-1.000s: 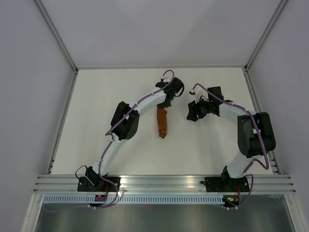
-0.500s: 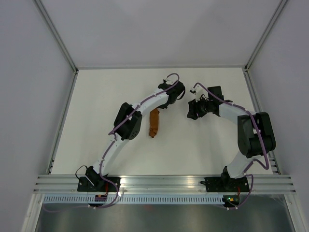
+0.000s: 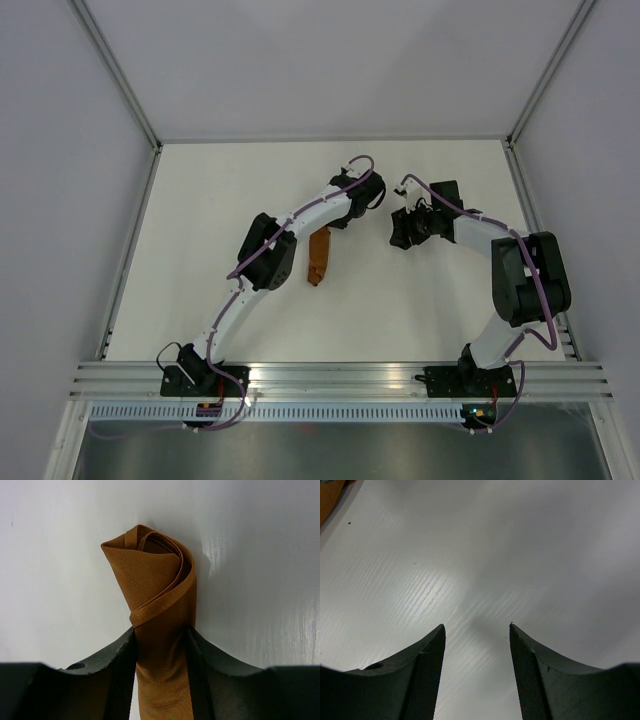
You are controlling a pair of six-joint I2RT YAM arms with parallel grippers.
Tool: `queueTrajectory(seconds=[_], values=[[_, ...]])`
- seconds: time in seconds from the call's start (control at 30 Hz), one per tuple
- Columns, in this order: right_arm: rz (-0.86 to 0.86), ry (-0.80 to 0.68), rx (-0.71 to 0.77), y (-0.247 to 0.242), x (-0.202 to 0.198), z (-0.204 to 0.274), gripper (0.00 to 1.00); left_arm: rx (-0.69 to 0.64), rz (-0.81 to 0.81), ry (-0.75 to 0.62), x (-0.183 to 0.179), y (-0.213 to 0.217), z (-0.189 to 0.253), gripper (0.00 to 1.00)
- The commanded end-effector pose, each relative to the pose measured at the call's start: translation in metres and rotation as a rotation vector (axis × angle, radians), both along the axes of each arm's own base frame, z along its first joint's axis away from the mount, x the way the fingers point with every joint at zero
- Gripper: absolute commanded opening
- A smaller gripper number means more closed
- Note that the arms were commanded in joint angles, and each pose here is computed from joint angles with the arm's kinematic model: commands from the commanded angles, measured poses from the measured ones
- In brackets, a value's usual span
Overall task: Fold the napkin, place the utensils inside, and roll it up
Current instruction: Roll the napkin at the center of the board.
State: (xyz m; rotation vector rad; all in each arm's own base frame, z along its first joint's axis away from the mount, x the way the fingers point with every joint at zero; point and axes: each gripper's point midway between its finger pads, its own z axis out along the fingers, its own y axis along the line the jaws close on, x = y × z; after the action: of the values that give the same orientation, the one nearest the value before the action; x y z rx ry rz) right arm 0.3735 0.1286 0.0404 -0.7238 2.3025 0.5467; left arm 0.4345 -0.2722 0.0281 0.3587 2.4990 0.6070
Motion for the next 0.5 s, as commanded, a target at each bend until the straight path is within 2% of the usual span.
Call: queueTrajectory(seconds=[0.0, 0.27, 0.47], values=[[-0.013, -0.049, -0.010, -0.003, 0.007, 0.010, 0.60, -0.099, -0.040, 0.008, -0.001, -0.020, 0.017, 0.48], [-0.009, -0.053, -0.008, -0.003, 0.007, 0.014, 0.60, -0.229, -0.031, -0.015, 0.003, -0.029, 0.038, 0.55], [0.000, -0.047, -0.008, -0.002, 0.009, 0.014, 0.60, -0.298, -0.009, -0.018, 0.010, -0.026, 0.043, 0.56]])
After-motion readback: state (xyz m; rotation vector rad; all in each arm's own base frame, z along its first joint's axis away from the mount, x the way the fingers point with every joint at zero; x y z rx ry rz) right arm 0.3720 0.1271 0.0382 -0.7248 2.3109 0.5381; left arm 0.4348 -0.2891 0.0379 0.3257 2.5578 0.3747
